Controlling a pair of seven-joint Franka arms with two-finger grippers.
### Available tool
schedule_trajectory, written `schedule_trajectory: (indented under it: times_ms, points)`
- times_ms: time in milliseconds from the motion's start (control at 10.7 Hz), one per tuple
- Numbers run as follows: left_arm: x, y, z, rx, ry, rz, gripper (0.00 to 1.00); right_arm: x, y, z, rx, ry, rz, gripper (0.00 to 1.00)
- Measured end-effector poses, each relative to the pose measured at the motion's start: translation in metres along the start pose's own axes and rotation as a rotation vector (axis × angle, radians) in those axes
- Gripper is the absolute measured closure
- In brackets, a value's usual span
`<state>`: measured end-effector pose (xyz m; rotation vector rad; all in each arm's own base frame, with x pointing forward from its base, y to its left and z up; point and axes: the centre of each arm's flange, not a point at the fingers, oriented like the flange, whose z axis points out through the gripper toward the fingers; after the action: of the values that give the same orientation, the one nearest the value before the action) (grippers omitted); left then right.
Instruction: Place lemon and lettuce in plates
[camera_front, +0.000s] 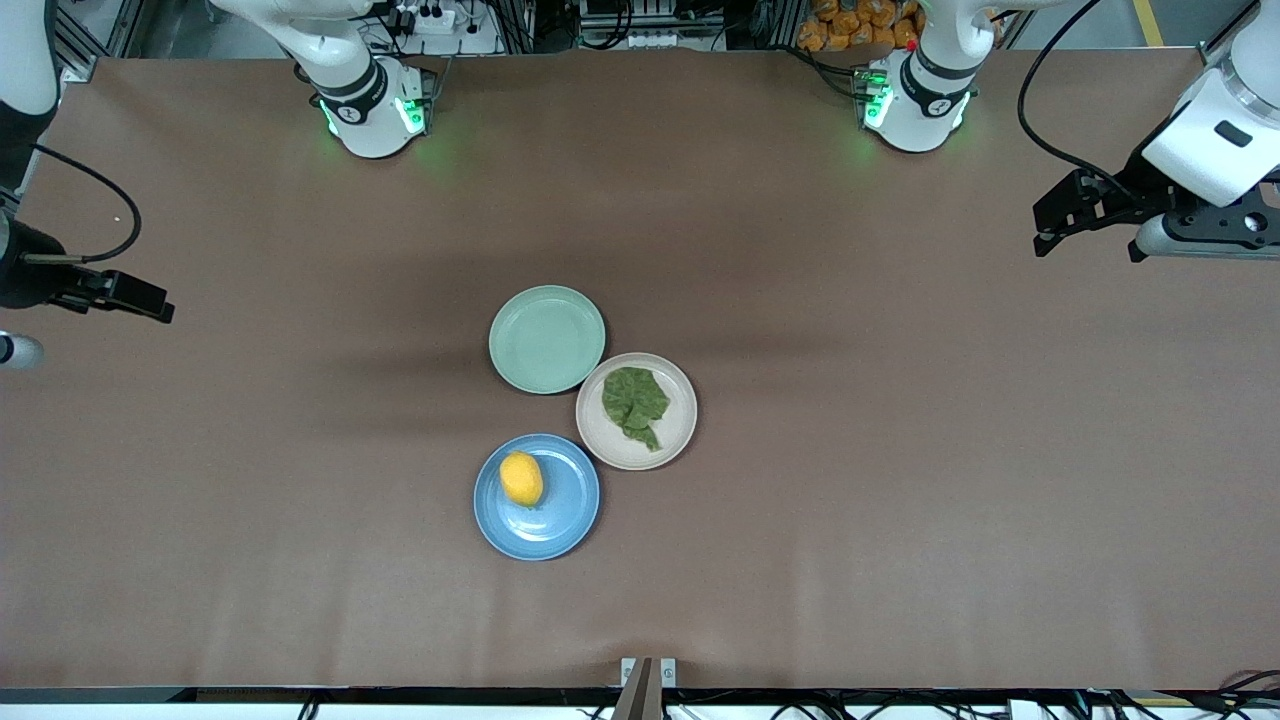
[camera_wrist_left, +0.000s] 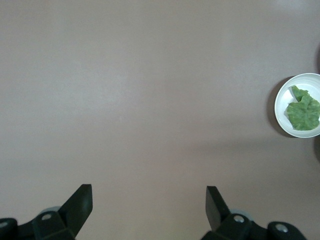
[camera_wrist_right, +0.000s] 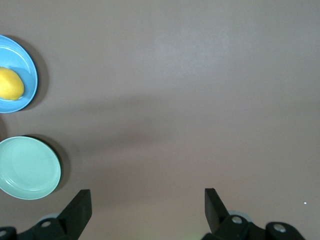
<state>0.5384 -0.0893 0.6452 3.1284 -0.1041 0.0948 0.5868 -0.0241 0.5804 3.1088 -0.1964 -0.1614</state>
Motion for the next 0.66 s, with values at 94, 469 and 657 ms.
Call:
schedule_trajectory:
  times_ms: [94,469,657]
  points:
    - [0.000,0.001,0.000,0.000,0.000,0.001,0.00,-0.004,0.000,-0.001,0.000,0.000,0.000,0.00]
    - [0.000,0.001,-0.002,0.000,0.003,0.003,0.00,-0.017,0.002,-0.013,-0.003,-0.013,0.001,0.00]
    - [0.000,0.001,-0.002,0.000,0.003,0.003,0.00,-0.021,0.002,-0.019,-0.003,-0.015,0.001,0.00]
